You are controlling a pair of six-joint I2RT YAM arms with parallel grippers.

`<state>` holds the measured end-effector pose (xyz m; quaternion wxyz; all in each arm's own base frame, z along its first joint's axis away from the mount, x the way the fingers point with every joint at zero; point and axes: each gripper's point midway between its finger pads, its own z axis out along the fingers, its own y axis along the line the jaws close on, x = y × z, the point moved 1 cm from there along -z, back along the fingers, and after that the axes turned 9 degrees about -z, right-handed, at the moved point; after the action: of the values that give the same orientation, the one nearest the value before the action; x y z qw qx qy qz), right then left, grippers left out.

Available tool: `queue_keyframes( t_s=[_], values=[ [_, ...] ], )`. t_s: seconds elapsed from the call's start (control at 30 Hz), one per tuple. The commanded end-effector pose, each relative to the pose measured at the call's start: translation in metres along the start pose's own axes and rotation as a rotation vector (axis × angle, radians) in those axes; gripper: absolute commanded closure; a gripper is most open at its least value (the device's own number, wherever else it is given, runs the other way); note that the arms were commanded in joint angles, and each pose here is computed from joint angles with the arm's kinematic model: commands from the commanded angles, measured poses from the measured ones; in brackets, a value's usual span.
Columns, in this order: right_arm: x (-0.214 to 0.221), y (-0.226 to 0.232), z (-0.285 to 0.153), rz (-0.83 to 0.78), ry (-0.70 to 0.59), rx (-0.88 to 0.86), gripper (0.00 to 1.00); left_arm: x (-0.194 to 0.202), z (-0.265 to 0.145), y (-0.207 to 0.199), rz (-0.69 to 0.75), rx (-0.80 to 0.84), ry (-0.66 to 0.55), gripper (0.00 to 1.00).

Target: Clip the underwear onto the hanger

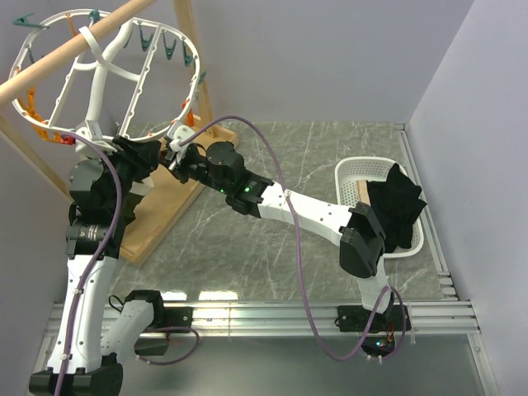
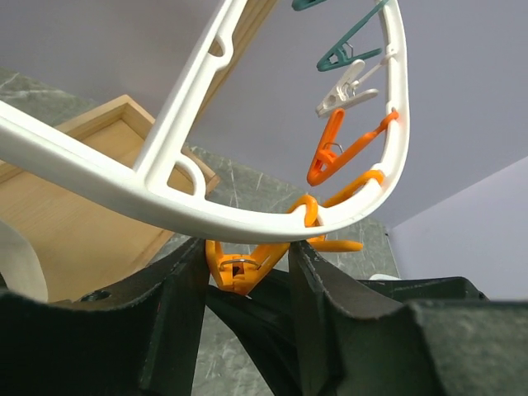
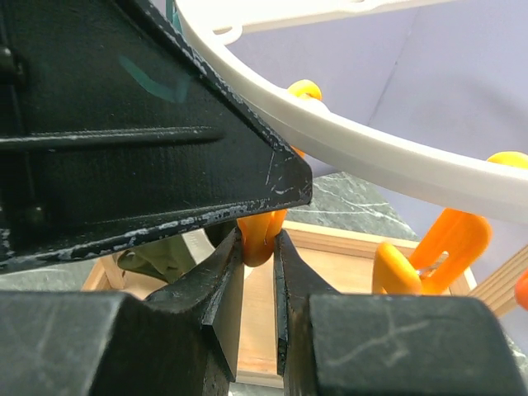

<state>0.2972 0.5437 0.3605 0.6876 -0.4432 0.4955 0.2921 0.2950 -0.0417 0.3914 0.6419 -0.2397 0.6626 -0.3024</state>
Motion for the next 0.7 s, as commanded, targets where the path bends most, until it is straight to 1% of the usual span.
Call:
queue_keyframes(
  t_s=[0.0, 0.07, 0.1, 0.13, 0.17, 0.23, 0.27, 0.33, 0.37, 0.4, 0.47, 0.5, 0.53, 0.57, 0.63, 0.67],
  values=[
    [-0.044, 0.002, -0.008, -0.009, -0.104, -0.019, 1.0, -0.033, 0.006, -0.017, -0.007, 0.044, -0.133, 0.53],
    [-0.045, 0.003, -0.009, -0.013, -0.109, -0.024, 1.0, -0.035, 0.006, -0.018, -0.01, 0.045, -0.137, 0.51],
    [-0.044, 0.002, -0.009, -0.011, -0.108, -0.025, 1.0, -0.034, 0.007, -0.017, -0.013, 0.044, -0.136, 0.52],
    [-0.044, 0.003, -0.009, -0.013, -0.108, -0.026, 1.0, -0.034, 0.007, -0.018, -0.016, 0.046, -0.134, 0.55],
    [-0.044, 0.004, -0.009, -0.013, -0.106, -0.03, 1.0, -0.034, 0.007, -0.018, -0.016, 0.045, -0.133, 0.66],
    [-0.043, 0.004, -0.009, -0.014, -0.103, -0.033, 1.0, -0.034, 0.007, -0.018, -0.018, 0.04, -0.129, 0.77],
    [-0.042, 0.005, -0.009, -0.014, -0.1, -0.035, 1.0, -0.034, 0.007, -0.018, -0.018, 0.042, -0.129, 0.87],
    [-0.042, 0.005, -0.01, -0.015, -0.099, -0.036, 1.0, -0.034, 0.005, -0.019, -0.016, 0.046, -0.132, 0.94],
    [-0.038, 0.005, -0.009, -0.015, -0.093, -0.038, 1.0, -0.034, 0.005, -0.018, -0.018, 0.044, -0.132, 1.0],
    [-0.037, 0.005, -0.01, -0.015, -0.089, -0.039, 1.0, -0.033, 0.004, -0.019, -0.019, 0.049, -0.126, 1.0],
    [-0.034, 0.004, -0.011, -0.01, -0.08, -0.039, 0.87, -0.032, 0.003, -0.02, -0.02, 0.055, -0.125, 1.0],
    [-0.032, 0.004, -0.013, -0.004, -0.074, -0.045, 0.78, -0.032, 0.003, -0.02, -0.018, 0.057, -0.123, 1.0],
    [-0.029, 0.005, -0.013, -0.001, -0.065, -0.048, 0.61, -0.032, 0.003, -0.021, -0.018, 0.058, -0.124, 1.0],
    [-0.026, 0.002, -0.015, 0.0, -0.056, -0.046, 0.54, -0.032, 0.003, -0.022, -0.016, 0.062, -0.119, 1.0],
    [-0.016, 0.003, -0.02, 0.022, -0.044, -0.065, 0.44, -0.032, 0.002, -0.023, -0.014, 0.067, -0.118, 1.0],
    [-0.013, 0.001, -0.022, 0.035, -0.041, -0.074, 0.43, -0.033, 0.002, -0.024, -0.014, 0.072, -0.12, 1.0]
  ],
)
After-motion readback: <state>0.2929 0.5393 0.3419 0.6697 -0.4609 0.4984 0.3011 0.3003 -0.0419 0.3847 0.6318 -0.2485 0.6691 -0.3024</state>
